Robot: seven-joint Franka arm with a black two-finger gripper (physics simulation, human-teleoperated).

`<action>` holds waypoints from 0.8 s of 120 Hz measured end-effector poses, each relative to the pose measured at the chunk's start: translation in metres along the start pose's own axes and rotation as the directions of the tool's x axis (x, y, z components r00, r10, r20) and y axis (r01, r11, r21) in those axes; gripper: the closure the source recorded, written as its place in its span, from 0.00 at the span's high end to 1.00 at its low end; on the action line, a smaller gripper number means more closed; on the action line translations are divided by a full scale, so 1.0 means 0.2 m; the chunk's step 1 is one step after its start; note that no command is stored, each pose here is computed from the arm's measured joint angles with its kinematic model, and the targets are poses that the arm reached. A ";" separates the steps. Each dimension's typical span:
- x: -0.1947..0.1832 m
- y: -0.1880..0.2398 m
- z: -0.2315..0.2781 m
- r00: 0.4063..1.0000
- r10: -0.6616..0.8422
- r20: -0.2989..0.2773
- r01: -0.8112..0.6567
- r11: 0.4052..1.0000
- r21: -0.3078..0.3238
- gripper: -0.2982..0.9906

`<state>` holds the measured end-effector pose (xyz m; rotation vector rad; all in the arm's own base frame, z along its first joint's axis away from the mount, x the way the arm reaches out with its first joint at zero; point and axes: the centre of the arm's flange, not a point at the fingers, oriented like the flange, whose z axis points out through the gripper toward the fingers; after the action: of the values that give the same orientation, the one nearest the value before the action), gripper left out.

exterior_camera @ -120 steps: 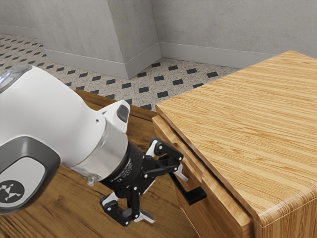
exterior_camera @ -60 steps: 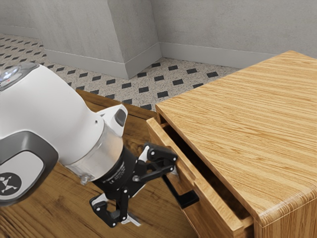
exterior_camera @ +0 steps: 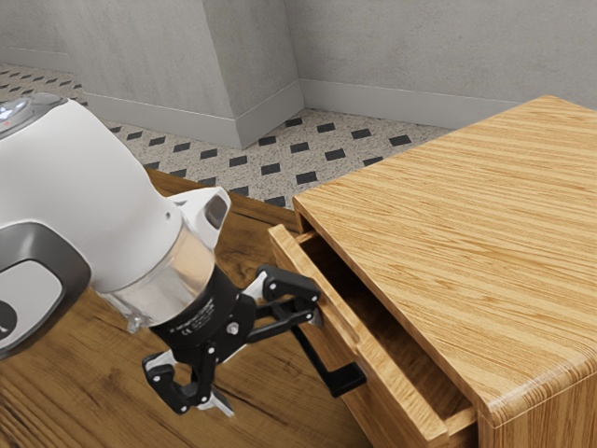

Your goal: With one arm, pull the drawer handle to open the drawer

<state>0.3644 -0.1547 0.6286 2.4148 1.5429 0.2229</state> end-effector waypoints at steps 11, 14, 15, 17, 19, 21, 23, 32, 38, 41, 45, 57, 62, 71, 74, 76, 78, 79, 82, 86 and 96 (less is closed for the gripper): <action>0.00 0.01 -0.03 1.000 0.006 0.004 -0.006 1.000 -0.010 0.76; 0.00 0.01 -0.04 1.000 0.006 0.007 -0.006 1.000 -0.011 0.76; 0.00 0.01 -0.04 1.000 0.007 0.008 -0.006 1.000 -0.011 0.76; 0.01 0.01 -0.04 1.000 0.008 0.008 -0.007 1.000 -0.011 0.76; 0.01 0.01 -0.04 1.000 0.008 0.009 -0.008 1.000 -0.010 0.76; 0.01 0.01 -0.04 1.000 0.009 0.009 -0.009 1.000 -0.010 0.76; 0.01 0.01 -0.04 1.000 0.010 0.010 -0.010 1.000 -0.009 0.76; 0.01 0.01 -0.04 1.000 0.015 0.011 -0.015 1.000 -0.007 0.76; 0.01 0.01 -0.04 1.000 0.018 0.011 -0.018 1.000 -0.005 0.76; 0.01 0.01 -0.04 1.000 0.019 0.012 -0.019 1.000 -0.003 0.76; 0.02 0.00 -0.04 1.000 0.020 0.014 -0.020 1.000 -0.003 0.76; 0.02 -0.03 -0.08 1.000 0.024 0.016 -0.024 1.000 -0.010 0.76; 0.02 -0.04 -0.09 1.000 0.024 0.017 -0.024 1.000 -0.010 0.76; 0.02 -0.05 -0.10 0.999 0.027 0.019 -0.026 1.000 -0.006 0.76; 0.02 -0.06 -0.10 0.999 0.027 0.019 -0.027 1.000 -0.004 0.76; 0.02 -0.06 -0.10 0.999 0.028 0.019 -0.027 1.000 -0.003 0.76; 0.02 -0.07 -0.10 0.999 0.028 0.019 -0.028 1.000 -0.004 0.76; 0.02 -0.07 -0.11 0.999 0.028 0.019 -0.028 1.000 -0.004 0.76; 0.02 -0.08 -0.11 0.999 0.028 0.019 -0.028 1.000 -0.005 0.76; 0.02 -0.10 -0.12 0.999 0.029 0.018 -0.029 1.000 -0.006 0.76; 0.03 -0.13 -0.15 0.999 0.030 0.017 -0.030 1.000 -0.008 0.76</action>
<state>0.3364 -0.1358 0.6495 2.4289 1.4970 0.2132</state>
